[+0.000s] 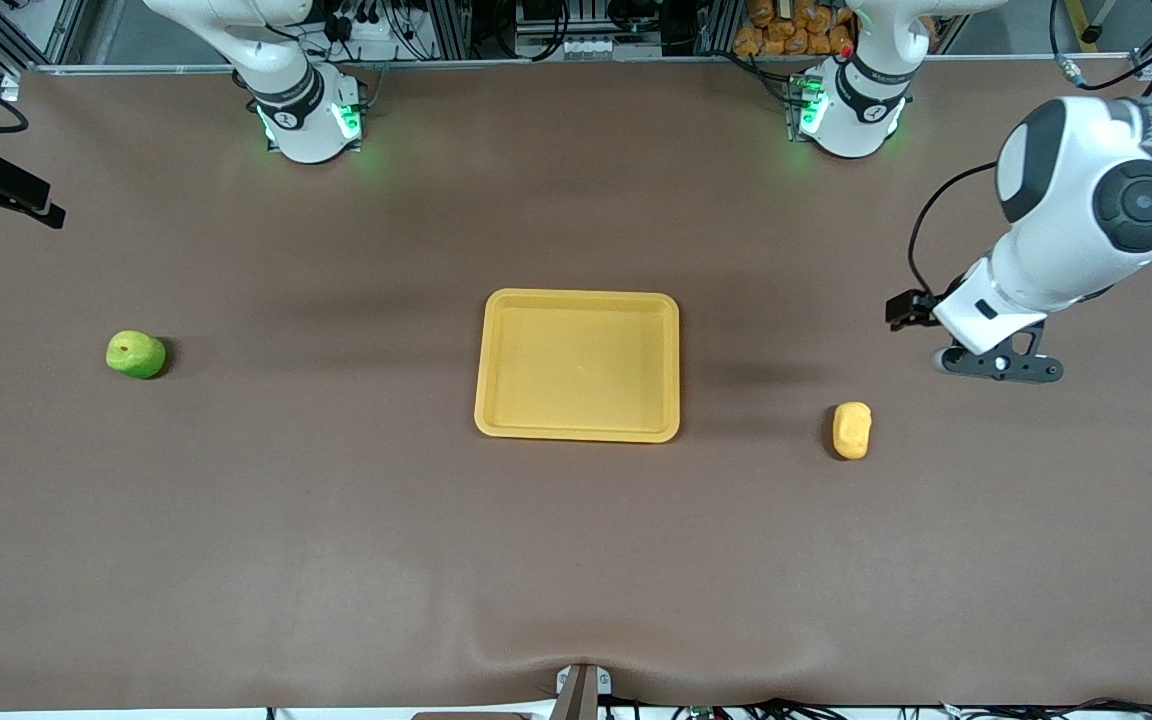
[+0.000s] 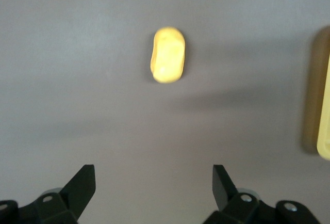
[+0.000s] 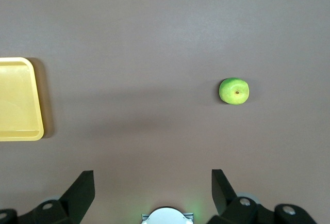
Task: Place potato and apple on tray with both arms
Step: 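Lower the left gripper over the potato and close on it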
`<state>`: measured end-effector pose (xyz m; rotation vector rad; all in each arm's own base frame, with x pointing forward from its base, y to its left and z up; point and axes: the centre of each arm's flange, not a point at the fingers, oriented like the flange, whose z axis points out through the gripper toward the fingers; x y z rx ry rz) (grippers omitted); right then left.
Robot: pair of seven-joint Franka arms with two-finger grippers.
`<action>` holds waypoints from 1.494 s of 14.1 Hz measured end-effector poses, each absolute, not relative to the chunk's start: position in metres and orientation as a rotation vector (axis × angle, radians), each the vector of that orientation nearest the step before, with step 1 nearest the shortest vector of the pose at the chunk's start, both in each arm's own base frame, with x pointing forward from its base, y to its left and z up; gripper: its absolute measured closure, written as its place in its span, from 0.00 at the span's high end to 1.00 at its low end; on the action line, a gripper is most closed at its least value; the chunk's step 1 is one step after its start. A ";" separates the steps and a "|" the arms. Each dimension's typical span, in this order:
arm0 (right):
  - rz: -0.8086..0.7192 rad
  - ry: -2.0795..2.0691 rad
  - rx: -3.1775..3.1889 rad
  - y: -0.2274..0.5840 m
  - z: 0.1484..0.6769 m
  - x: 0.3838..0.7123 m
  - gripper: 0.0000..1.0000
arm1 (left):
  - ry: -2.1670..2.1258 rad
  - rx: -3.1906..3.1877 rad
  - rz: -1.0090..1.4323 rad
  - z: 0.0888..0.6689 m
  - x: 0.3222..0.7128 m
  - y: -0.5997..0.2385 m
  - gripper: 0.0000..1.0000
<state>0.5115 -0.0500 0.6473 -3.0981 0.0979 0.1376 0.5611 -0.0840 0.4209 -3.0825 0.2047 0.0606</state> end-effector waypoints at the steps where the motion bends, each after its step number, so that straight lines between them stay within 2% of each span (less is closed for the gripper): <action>1: 0.138 0.098 -3.099 -0.050 0.647 0.511 1.00 | 0.196 -3.088 0.022 0.409 0.560 -0.084 1.00; 5: 0.141 0.113 -3.100 -0.055 0.646 0.512 1.00 | 0.176 -3.106 -0.070 0.363 0.555 -0.080 1.00; 13: 0.158 0.236 -3.121 -0.113 0.632 0.528 1.00 | 0.135 -3.158 -0.161 0.260 0.577 -0.070 1.00; 21: 0.236 0.292 -3.183 -0.143 0.600 0.543 1.00 | 0.120 -3.184 -0.205 0.213 0.594 -0.073 1.00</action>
